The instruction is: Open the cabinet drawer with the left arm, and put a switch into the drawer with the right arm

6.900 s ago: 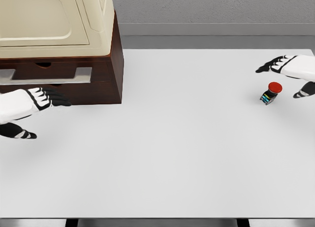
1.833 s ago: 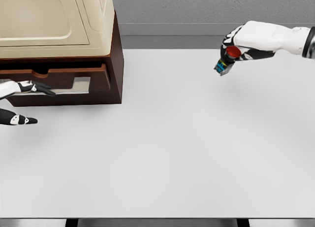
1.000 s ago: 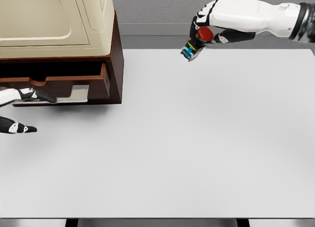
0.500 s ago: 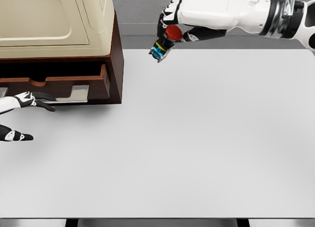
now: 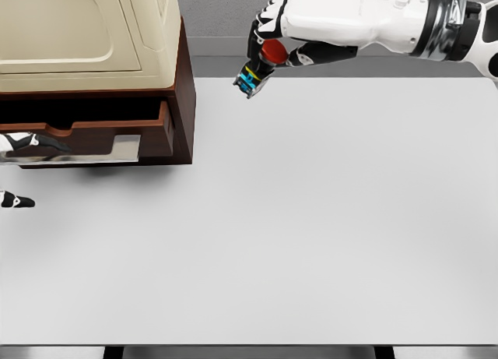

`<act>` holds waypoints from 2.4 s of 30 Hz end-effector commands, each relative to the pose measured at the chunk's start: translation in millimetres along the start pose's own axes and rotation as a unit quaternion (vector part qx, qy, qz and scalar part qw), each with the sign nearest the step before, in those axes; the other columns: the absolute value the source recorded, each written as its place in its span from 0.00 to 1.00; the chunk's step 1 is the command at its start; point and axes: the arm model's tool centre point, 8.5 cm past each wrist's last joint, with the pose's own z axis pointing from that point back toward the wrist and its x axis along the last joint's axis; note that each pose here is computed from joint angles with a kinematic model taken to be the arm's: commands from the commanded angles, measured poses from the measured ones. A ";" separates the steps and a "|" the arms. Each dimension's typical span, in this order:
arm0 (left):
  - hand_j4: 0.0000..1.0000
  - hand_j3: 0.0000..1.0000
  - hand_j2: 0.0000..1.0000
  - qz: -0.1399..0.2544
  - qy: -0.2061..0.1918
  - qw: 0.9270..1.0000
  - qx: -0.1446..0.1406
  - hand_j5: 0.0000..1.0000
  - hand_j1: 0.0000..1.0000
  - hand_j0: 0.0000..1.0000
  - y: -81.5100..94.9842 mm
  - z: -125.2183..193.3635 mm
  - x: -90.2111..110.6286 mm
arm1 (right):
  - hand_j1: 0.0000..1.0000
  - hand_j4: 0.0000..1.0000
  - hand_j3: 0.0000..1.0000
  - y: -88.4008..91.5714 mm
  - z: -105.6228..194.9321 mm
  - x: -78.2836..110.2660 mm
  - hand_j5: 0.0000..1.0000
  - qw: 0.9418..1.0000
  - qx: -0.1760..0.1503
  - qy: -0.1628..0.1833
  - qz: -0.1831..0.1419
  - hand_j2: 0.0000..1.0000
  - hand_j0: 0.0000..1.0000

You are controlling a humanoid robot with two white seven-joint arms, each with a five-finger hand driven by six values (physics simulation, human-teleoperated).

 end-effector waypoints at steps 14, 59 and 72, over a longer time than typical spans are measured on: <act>0.92 0.92 0.92 0.021 -0.018 1.000 0.006 0.92 0.92 0.92 -15.7 -14.5 -5.3 | 0.45 0.45 0.45 9.2 -7.2 -7.8 0.45 1.000 0.004 0.005 -0.016 0.45 0.45; 0.78 0.78 0.78 0.026 0.011 0.999 -0.016 0.78 0.78 0.78 -11.5 6.8 -1.7 | 0.46 0.46 0.46 0.9 -77.5 35.4 0.46 0.996 -0.010 -0.094 -0.005 0.46 0.46; 0.78 0.78 0.78 0.026 0.014 0.999 -0.022 0.78 0.78 0.78 -11.7 9.9 1.1 | 0.47 0.47 0.47 6.0 -97.2 26.3 0.47 0.996 -0.006 -0.089 -0.018 0.47 0.47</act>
